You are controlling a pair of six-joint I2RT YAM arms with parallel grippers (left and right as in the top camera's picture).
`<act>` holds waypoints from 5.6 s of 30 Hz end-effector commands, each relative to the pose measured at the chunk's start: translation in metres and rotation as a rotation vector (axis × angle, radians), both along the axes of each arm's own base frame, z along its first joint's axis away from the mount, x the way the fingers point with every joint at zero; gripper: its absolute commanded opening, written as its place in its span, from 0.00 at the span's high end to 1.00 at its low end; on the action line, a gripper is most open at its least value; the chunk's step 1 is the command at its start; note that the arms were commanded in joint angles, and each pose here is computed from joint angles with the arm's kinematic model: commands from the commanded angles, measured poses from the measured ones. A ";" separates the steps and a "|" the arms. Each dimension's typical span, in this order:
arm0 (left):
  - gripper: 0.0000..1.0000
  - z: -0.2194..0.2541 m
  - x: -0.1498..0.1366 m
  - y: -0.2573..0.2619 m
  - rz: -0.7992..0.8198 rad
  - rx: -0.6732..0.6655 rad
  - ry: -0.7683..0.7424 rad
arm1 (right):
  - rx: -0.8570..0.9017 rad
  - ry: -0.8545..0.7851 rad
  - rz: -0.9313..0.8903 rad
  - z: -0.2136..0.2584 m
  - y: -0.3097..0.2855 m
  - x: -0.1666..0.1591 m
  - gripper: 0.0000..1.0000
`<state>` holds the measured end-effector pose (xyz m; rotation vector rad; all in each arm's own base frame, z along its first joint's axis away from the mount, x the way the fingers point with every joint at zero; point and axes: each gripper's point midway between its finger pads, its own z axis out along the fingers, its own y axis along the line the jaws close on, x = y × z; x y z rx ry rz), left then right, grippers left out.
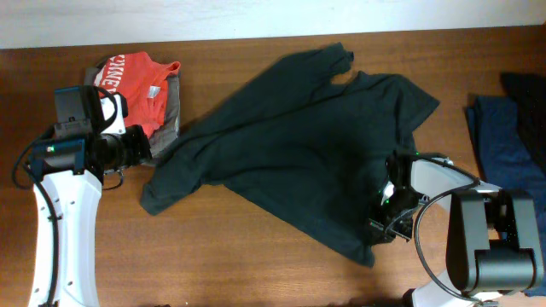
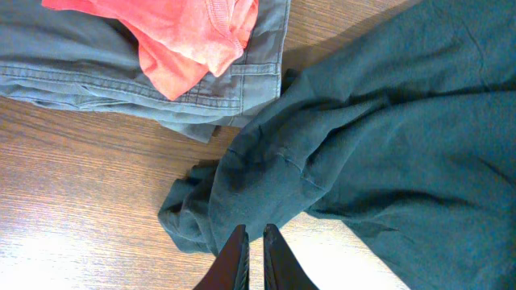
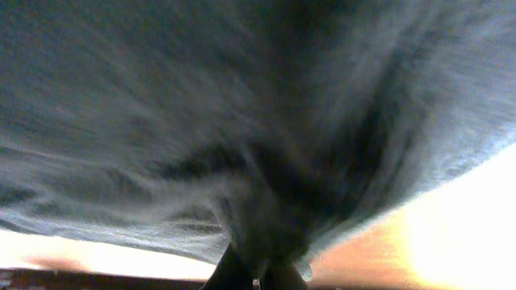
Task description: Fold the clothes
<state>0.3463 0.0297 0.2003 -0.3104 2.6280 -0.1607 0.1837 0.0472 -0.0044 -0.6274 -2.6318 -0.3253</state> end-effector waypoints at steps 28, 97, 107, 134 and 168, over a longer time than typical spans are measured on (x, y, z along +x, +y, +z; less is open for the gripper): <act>0.49 -0.154 -0.064 -0.068 -0.169 -0.122 0.378 | -0.375 -0.371 -0.234 0.079 -0.160 0.123 0.96; 1.00 0.350 -0.030 -0.046 -0.307 0.109 -0.918 | -0.533 -1.229 -0.291 0.470 -0.142 0.097 0.96; 1.00 0.414 -0.076 -0.072 -0.448 0.157 -1.162 | -0.566 -1.390 -0.272 0.509 -0.132 0.074 0.96; 0.99 0.280 0.092 -0.075 -0.450 -0.023 -0.772 | -0.358 -1.082 -0.200 0.409 -0.144 0.170 0.96; 0.01 0.198 0.068 -0.063 -0.398 0.101 -0.315 | -0.377 -1.004 -0.206 0.398 -0.176 0.138 0.27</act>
